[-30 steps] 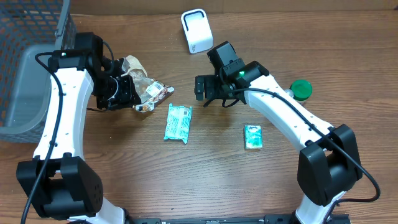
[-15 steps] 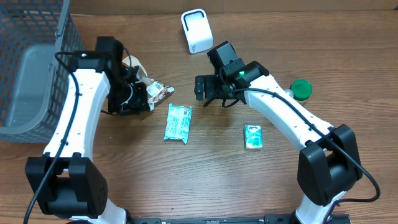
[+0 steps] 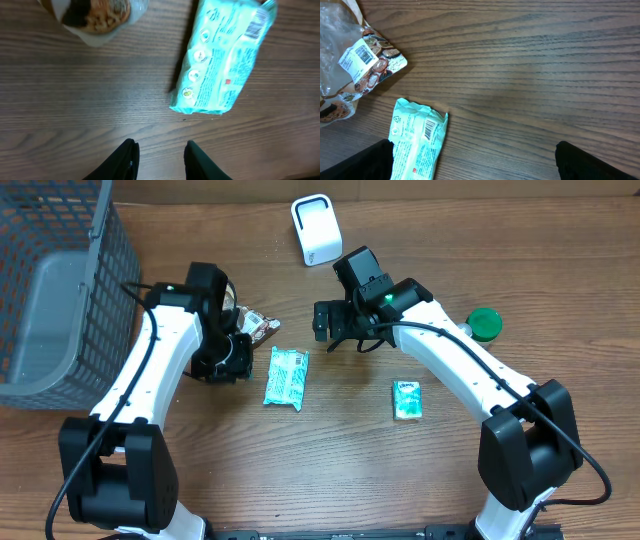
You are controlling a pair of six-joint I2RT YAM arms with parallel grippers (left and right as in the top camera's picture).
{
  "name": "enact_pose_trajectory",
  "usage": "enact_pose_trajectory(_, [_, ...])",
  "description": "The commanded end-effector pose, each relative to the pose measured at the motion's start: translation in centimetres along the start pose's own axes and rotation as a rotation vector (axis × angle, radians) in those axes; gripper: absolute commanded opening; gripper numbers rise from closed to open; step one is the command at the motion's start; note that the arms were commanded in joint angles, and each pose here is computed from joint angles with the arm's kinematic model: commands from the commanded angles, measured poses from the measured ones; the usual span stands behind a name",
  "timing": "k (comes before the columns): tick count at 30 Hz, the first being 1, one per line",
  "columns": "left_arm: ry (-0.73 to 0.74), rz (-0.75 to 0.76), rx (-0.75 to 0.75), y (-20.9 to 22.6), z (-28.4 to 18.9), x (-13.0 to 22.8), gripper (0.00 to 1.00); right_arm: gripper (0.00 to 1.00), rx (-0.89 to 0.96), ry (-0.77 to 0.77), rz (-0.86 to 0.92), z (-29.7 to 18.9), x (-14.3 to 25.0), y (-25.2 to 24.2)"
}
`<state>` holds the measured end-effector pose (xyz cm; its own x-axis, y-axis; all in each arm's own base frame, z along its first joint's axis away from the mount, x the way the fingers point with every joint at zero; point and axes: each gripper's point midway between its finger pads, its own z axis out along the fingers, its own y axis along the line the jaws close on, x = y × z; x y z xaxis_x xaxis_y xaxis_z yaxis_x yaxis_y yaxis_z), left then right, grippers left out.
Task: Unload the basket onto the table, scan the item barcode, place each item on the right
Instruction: 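Release the Pantree bag and move the left gripper over the wipe pack, then lower the left gripper and close it on the wipe pack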
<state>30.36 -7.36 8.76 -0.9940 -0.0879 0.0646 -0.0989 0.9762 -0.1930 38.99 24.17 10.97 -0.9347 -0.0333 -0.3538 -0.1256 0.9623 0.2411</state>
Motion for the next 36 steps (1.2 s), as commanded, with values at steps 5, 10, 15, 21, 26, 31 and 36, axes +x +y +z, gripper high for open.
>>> enact_pose_trajectory(5, [0.010, -0.003, -0.016, -0.1, 2.3, 0.9, 0.35, 1.00, 0.004, -0.009, 0.002, 0.0, -0.2, -0.2])
enact_pose_trajectory(10, [0.000, 0.004, -0.014, -0.3, 2.9, 0.8, 0.34, 1.00, 0.004, -0.009, 0.002, 0.0, -0.2, -0.2])
enact_pose_trajectory(15, [0.003, -0.001, -0.015, -0.4, 3.1, 0.9, 0.36, 1.00, 0.005, -0.008, 0.002, 0.0, -0.2, -0.2])
enact_pose_trajectory(21, [0.008, 0.024, -0.016, -1.1, 3.3, 1.3, 0.36, 1.00, 0.004, -0.009, 0.002, 0.0, -0.2, -0.2])
enact_pose_trajectory(26, [0.014, 0.043, -0.019, -1.9, 3.5, 1.6, 0.35, 1.00, 0.005, -0.008, 0.002, 0.0, -0.2, -0.2])
enact_pose_trajectory(31, [0.015, 0.048, -0.020, -2.6, 3.7, 1.9, 0.36, 1.00, 0.005, -0.008, 0.002, 0.0, -0.2, -0.2])
enact_pose_trajectory(36, [0.006, 0.064, -0.021, -3.5, 3.9, 2.0, 0.36, 1.00, 0.005, -0.008, 0.002, 0.0, -0.2, -0.2])
